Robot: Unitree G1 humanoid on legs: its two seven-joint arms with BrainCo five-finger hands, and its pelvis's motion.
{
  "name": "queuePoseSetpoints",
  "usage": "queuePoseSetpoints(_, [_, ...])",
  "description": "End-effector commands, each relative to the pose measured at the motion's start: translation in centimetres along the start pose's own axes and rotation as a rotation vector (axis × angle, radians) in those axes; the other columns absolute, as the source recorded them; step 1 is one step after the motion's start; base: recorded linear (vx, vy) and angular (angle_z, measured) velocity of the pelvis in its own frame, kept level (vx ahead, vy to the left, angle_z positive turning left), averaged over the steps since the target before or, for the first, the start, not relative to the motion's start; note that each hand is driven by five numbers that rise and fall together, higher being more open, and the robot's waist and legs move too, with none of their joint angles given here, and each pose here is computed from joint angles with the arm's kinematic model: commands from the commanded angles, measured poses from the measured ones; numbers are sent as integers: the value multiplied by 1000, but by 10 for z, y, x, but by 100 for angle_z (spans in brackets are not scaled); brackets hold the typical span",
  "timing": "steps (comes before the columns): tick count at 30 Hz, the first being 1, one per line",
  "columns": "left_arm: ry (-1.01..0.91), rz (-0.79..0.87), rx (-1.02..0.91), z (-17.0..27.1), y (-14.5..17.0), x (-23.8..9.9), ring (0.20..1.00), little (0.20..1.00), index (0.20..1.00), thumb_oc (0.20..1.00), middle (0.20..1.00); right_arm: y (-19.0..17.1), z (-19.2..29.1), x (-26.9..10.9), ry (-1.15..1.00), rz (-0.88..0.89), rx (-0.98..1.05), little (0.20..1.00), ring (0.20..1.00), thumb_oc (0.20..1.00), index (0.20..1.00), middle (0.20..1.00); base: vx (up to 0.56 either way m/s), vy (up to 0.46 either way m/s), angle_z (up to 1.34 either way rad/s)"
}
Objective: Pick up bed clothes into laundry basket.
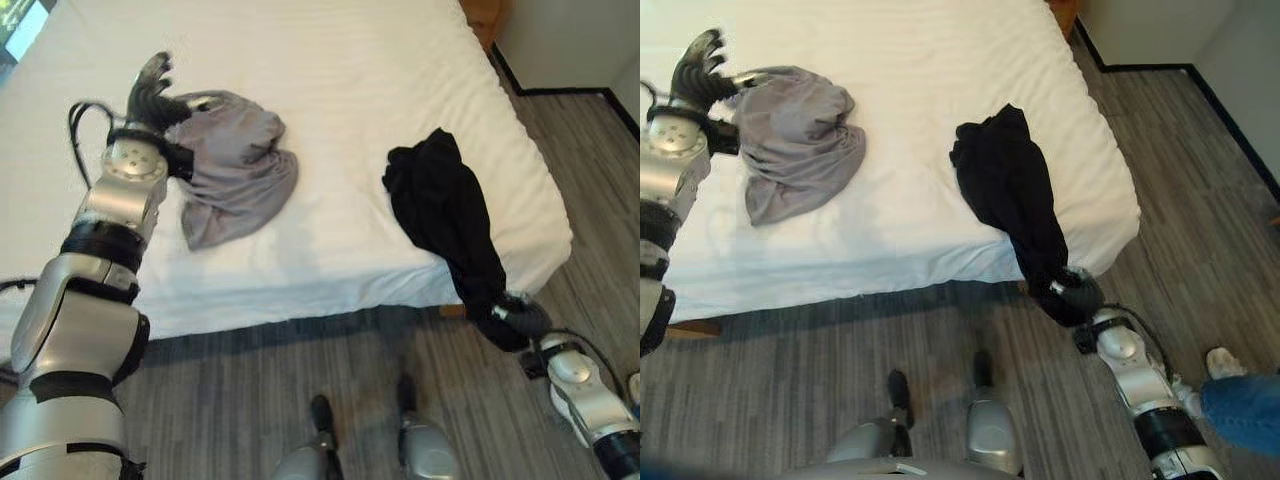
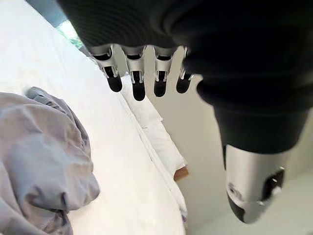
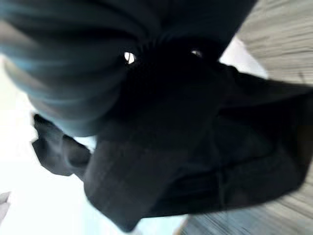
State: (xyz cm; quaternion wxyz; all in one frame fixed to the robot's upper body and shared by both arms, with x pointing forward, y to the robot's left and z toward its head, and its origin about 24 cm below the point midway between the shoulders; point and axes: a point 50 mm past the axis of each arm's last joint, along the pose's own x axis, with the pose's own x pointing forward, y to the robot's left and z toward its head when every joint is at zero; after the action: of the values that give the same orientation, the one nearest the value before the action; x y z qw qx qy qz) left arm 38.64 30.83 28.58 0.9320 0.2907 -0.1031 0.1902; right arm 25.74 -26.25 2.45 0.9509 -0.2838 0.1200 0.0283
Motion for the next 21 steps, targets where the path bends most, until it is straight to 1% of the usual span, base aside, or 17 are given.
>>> queuePoseSetpoints(1, [-80, 121, 79, 38, 40, 9, 1000, 1000, 1000, 1000, 1000, -33, 18, 5, -78, -82, -58, 200, 200, 200, 200, 200, 16, -47, -6])
queuePoseSetpoints(3, [-77, 166, 174, 47, 54, 10, 1000, 1000, 1000, 1000, 1000, -34, 18, 5, -82, -79, -70, 200, 200, 200, 200, 200, 11, -52, 3])
queuePoseSetpoints(4, [-79, 166, 176, 48, 54, 10, 1000, 1000, 1000, 1000, 1000, -33, 19, 5, -84, -80, -67, 200, 200, 200, 200, 200, 25, -34, 17])
queuePoseSetpoints(5, [-67, 202, 281, 50, 69, 9, 1000, 1000, 1000, 1000, 1000, -32, 20, 5, -96, -79, -69, 200, 200, 200, 200, 200, 22, -7, 5])
queuePoseSetpoints(6, [-63, 219, 322, 51, 76, 9, 1000, 1000, 1000, 1000, 1000, -30, 19, 4, -97, -72, -71, 200, 200, 200, 200, 200, 33, 16, -2])
queuePoseSetpoints(7, [-21, 243, 339, 43, 88, 6, 1000, 1000, 1000, 1000, 1000, -29, 18, 2, -100, -70, -81, 200, 200, 200, 200, 200, 3, 39, -18])
queuePoseSetpoints(8, [10, 255, 297, 36, 95, 4, 1000, 1000, 1000, 1000, 1000, -27, 15, 0, -93, -71, -78, 200, 200, 200, 200, 200, 2, 37, -13])
queuePoseSetpoints(9, [10, 255, 297, 36, 95, 4, 1000, 1000, 1000, 1000, 1000, -27, 15, 0, -93, -70, -78, 200, 200, 200, 200, 200, -12, 45, -20])
queuePoseSetpoints(10, [63, 271, 272, 26, 107, 1, 1000, 1000, 1000, 1000, 1000, -26, 5, -6, -62, -73, -78, 200, 200, 200, 200, 200, -2, 46, -23])
queuePoseSetpoints(11, [56, 280, 283, 29, 109, 1, 1000, 1000, 1000, 1000, 1000, -27, 3, -8, -55, -78, -76, 200, 200, 200, 200, 200, -11, 54, -23])
queuePoseSetpoints(12, [70, 290, 339, 28, 115, -1, 1000, 1000, 1000, 1000, 1000, -28, 1, -10, -53, -89, -74, 200, 200, 200, 200, 200, -13, 34, -10])
queuePoseSetpoints(16, [119, 315, 363, 20, 122, -4, 1000, 1000, 1000, 1000, 1000, -29, 1, -15, -65, -100, -76, 200, 200, 200, 200, 200, -33, 13, 8])
queuePoseSetpoints(18, [143, 319, 355, 13, 123, -5, 1000, 1000, 1000, 1000, 1000, -22, -1, -17, -62, -88, -61, 200, 200, 200, 200, 200, -5, 11, 5])
queuePoseSetpoints(21, [179, 280, 315, -2, 110, -5, 1000, 1000, 1000, 1000, 1000, -12, 0, -17, -69, -58, -53, 200, 200, 200, 200, 200, 17, 39, 6])
